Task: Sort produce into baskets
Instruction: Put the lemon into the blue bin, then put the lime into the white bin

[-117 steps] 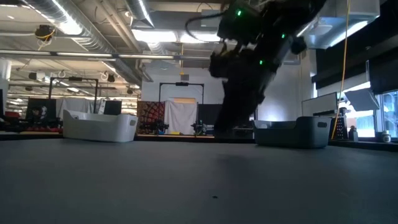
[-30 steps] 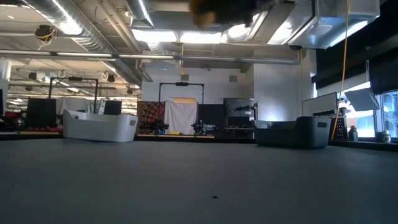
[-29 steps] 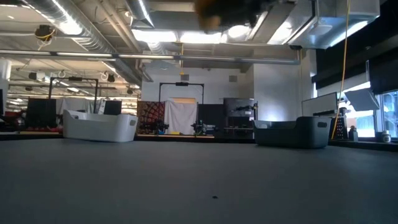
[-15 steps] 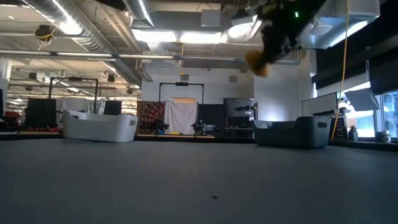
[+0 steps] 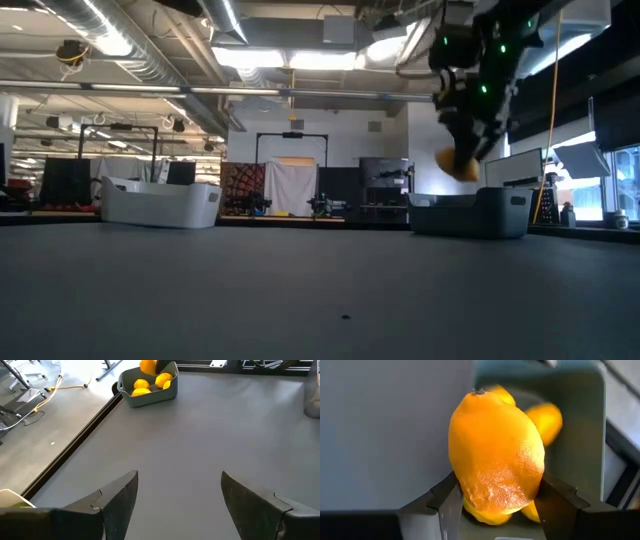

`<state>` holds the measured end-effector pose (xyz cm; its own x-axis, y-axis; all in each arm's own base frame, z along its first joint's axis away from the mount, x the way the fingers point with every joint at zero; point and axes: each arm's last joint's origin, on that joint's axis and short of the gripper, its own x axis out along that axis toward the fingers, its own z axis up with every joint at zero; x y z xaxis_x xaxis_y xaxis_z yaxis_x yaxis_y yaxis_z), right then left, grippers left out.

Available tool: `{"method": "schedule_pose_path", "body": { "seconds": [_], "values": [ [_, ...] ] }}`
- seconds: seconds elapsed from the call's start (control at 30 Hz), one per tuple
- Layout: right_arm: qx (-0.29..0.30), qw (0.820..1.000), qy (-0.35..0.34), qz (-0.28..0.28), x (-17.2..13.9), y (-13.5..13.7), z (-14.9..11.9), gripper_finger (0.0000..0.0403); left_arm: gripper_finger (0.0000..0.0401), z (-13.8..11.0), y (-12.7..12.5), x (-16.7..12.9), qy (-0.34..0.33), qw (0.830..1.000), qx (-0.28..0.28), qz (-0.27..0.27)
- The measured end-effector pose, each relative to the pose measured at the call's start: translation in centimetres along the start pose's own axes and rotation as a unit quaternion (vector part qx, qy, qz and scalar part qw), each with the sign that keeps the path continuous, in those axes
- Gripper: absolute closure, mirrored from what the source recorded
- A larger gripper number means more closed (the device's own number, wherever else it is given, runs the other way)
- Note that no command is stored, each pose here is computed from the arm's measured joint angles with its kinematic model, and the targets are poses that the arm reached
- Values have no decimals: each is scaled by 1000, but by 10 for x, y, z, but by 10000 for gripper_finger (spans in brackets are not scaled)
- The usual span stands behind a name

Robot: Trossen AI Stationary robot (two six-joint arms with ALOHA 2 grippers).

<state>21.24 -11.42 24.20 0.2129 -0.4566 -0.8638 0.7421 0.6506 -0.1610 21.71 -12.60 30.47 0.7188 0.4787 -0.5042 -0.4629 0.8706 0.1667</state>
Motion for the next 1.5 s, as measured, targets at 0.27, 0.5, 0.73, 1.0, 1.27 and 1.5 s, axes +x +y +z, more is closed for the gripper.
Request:
{"method": "schedule_pose_path", "body": {
  "seconds": [0.27,0.5,0.73,1.0,1.27,1.5],
  "values": [
    [51,998,32,12,36,-21,-20,198,121,0,0,0,0,1000,1,0],
    [62,998,7,14,49,-21,-28,198,121,1,1,1,0,1000,-2,3],
    [62,998,2,-7,53,-22,-32,192,121,1,1,1,0,1000,-2,3],
    [59,998,13,-8,55,-22,-37,115,121,1,1,1,0,1000,-2,3],
    [61,998,-24,3,42,-22,-16,88,86,2,2,4,1,1000,-8,8],
    [25,993,-81,77,14,5,8,99,55,1,1,3,14,1000,19,-11]
  ]
}}
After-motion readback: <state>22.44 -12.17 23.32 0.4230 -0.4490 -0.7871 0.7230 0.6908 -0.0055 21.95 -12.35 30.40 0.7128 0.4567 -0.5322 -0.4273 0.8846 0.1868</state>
